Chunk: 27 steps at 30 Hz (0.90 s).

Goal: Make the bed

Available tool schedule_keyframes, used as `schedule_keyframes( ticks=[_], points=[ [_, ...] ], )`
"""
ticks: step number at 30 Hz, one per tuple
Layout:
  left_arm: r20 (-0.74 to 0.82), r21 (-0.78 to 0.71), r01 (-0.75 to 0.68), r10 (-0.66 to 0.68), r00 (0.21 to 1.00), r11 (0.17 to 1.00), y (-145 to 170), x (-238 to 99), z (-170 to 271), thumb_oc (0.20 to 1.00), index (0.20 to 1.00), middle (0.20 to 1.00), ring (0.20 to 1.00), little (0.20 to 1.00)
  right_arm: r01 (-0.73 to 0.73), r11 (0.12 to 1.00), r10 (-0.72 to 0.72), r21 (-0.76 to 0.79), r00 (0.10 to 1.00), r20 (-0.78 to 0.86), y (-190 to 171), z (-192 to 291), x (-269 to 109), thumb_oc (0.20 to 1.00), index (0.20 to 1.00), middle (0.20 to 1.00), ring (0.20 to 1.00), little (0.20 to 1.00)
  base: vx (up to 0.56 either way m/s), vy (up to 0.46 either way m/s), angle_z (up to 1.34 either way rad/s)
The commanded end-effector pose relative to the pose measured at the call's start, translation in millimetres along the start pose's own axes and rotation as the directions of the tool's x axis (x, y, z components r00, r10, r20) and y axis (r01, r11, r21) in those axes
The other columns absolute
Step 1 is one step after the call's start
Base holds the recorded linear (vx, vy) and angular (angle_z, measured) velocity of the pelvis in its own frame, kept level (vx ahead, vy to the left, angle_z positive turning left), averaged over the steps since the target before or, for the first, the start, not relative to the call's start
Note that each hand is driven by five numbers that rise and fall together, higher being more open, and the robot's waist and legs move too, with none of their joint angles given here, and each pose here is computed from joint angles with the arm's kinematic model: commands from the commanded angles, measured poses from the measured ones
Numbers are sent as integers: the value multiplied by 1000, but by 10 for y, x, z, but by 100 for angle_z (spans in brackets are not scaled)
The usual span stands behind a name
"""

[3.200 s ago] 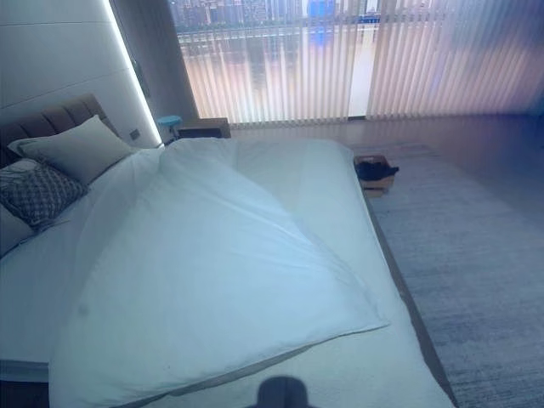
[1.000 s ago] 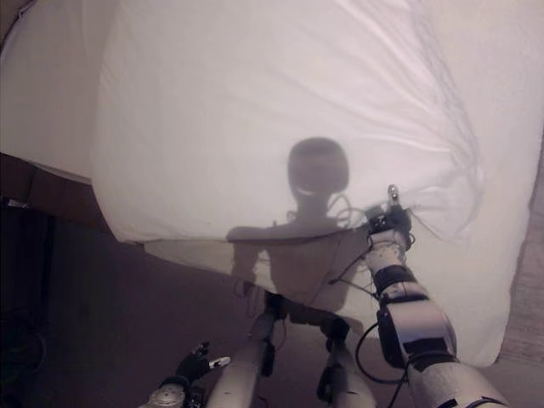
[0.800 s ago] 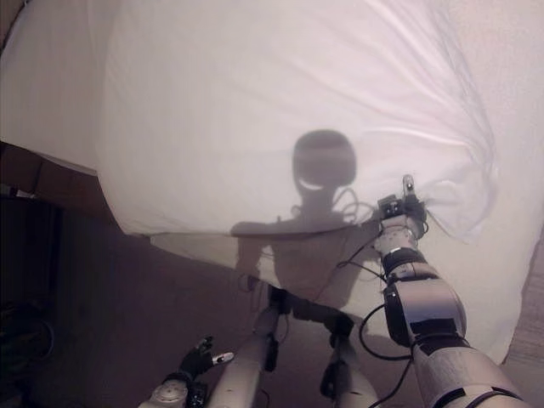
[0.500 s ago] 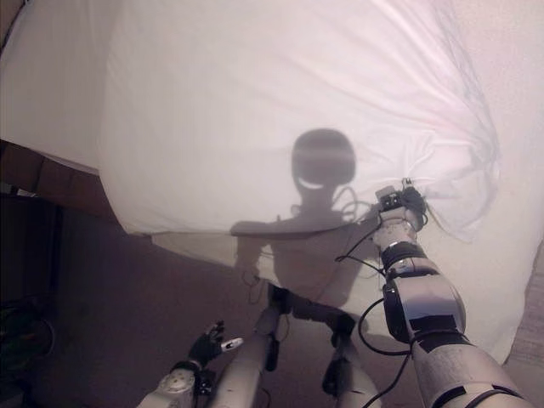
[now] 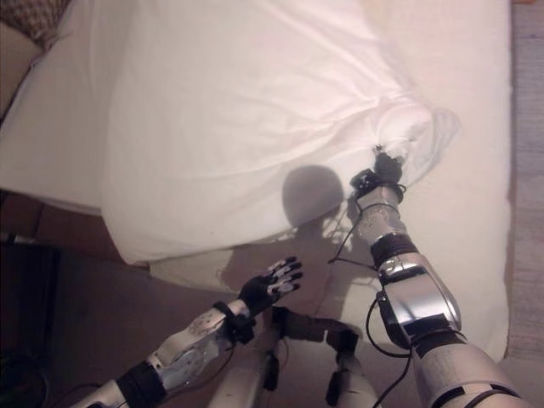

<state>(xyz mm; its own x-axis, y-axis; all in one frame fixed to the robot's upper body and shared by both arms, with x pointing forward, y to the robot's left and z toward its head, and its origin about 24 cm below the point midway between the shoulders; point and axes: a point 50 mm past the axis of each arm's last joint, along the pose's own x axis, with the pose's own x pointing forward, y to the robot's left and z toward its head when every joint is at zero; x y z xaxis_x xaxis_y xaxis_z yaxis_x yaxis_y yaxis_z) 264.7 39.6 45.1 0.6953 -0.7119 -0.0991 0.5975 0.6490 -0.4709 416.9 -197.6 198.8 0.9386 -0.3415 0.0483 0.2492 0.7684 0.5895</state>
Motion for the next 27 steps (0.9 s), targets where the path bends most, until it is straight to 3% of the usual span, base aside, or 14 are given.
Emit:
schedule_keyframes(
  ticks=[1,4,5,10,11,12,13,17,19,20,27],
  points=[
    [-25,-163,9,-13,1000,987,-97,7,-135,1000,1000,1000,1000,1000,-172,983,180,-55,966,187,389,517,-17,200,200,200,200,200,-42,33,-31],
    [-9,-225,-27,25,1000,974,-76,44,-103,1000,1000,1000,1000,1000,-197,979,204,-56,963,174,419,442,-55,200,200,200,200,200,-33,39,-30],
    [4,-322,-81,87,996,943,-21,116,-94,1000,1000,1000,1000,1000,-232,972,236,-41,959,159,468,317,-125,200,200,200,200,200,-24,20,-32],
    [122,-501,-170,263,957,849,173,275,178,1000,1000,1000,1000,1000,-255,967,252,-2,957,146,468,142,-236,200,200,200,200,200,-40,-7,-20],
    [153,-552,-189,322,934,812,232,315,274,1000,1000,1000,1000,1000,-256,967,252,7,957,146,459,106,-266,200,200,200,200,200,-39,-51,-4],
    [265,-630,-203,453,851,749,359,335,597,1000,1000,1000,1000,1000,-252,968,248,9,957,147,403,37,-322,200,200,200,200,200,-38,-43,-4],
    [267,-631,-202,453,850,749,359,337,603,1000,1000,1000,1000,1000,-253,967,249,8,957,148,407,38,-324,200,200,200,200,200,-42,-55,-3],
    [418,-711,-174,608,674,681,431,261,1101,1000,1000,1000,1000,1000,-210,977,199,45,963,180,204,-58,-454,200,200,200,200,200,-33,-52,3],
    [426,-747,-176,665,613,641,502,196,1146,1000,1000,1000,1000,1000,-184,980,168,76,970,176,120,-137,-504,200,200,200,200,200,-38,-50,3],
    [405,-800,-167,724,558,576,604,125,1133,1000,1000,1000,1000,1000,-161,980,141,115,977,163,64,-216,-536,200,200,200,200,200,-20,-43,-1],
    [315,-909,-117,844,434,399,854,-67,1047,1000,1000,1000,1000,1000,-88,979,69,183,992,105,-92,-422,-610,200,200,200,200,200,0,-45,3]
  ],
)
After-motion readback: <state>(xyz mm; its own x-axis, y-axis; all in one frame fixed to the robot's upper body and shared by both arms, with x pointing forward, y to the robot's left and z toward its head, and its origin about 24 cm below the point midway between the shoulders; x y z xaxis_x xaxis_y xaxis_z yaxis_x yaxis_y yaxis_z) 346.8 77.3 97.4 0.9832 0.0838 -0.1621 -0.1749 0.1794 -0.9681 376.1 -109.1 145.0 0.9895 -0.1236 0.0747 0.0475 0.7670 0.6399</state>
